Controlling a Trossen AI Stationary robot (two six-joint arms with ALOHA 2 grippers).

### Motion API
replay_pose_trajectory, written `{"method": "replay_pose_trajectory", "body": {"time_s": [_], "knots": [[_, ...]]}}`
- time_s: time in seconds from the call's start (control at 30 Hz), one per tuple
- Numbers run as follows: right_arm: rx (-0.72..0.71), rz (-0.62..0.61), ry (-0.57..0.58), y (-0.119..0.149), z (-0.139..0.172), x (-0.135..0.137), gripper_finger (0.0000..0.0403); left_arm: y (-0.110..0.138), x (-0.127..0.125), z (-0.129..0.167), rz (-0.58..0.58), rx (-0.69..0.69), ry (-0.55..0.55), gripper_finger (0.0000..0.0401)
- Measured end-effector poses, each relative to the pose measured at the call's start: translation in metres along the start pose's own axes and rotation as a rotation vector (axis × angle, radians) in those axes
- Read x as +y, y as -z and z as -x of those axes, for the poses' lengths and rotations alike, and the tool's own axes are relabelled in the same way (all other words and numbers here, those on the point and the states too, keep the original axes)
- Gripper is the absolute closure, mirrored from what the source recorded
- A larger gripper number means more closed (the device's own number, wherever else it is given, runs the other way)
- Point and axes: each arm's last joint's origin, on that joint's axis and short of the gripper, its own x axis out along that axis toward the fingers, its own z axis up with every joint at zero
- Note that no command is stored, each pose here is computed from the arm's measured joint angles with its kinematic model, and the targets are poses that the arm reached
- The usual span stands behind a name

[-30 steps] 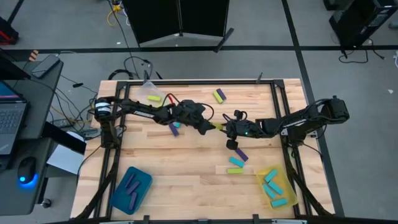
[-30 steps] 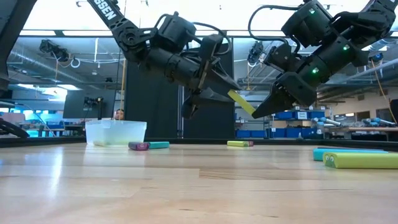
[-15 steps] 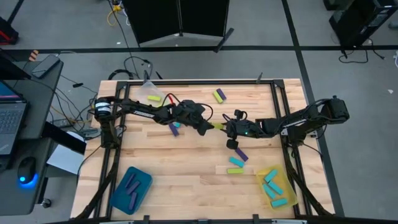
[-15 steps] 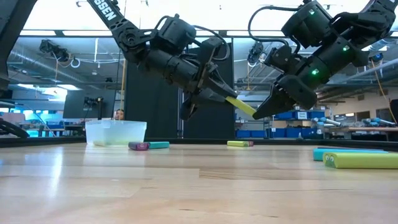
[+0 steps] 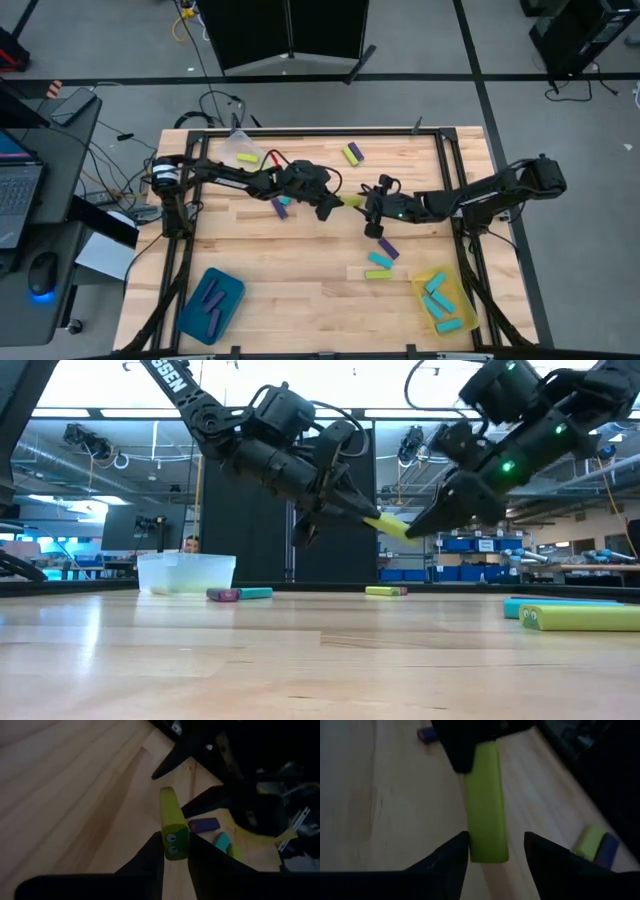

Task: Sort blocks
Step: Put the green block into the transparent bin

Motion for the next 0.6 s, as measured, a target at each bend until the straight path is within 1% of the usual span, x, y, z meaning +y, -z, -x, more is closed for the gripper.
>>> {"method": "replay_pose_trajectory", "body": {"time_s": [0.1, 0.2, 0.33, 0.47, 0.6], "knots": [[-0.044, -0.004, -0.006, -0.007, 0.009, -0.001, 0.0191, -0.005, -0.004, 0.006, -0.079, -0.014, 0.005, 0.0333], [-0.082, -0.015, -0.013, -0.013, 0.019, -0.003, 0.0189, -0.012, -0.007, 0.016, -0.128, -0.019, -0.013, 0.0336], [-0.106, -0.026, -0.013, -0.017, 0.028, -0.007, 0.0192, -0.023, -0.012, 0.036, -0.195, -0.032, -0.096, 0.0338], [-0.118, -0.032, -0.012, -0.019, 0.031, -0.009, 0.0194, -0.030, -0.020, 0.059, -0.259, -0.028, -0.196, 0.0338], [-0.108, -0.036, -0.012, -0.018, 0.029, -0.008, 0.0194, -0.035, -0.028, 0.087, -0.289, -0.015, -0.292, 0.0339]]}}
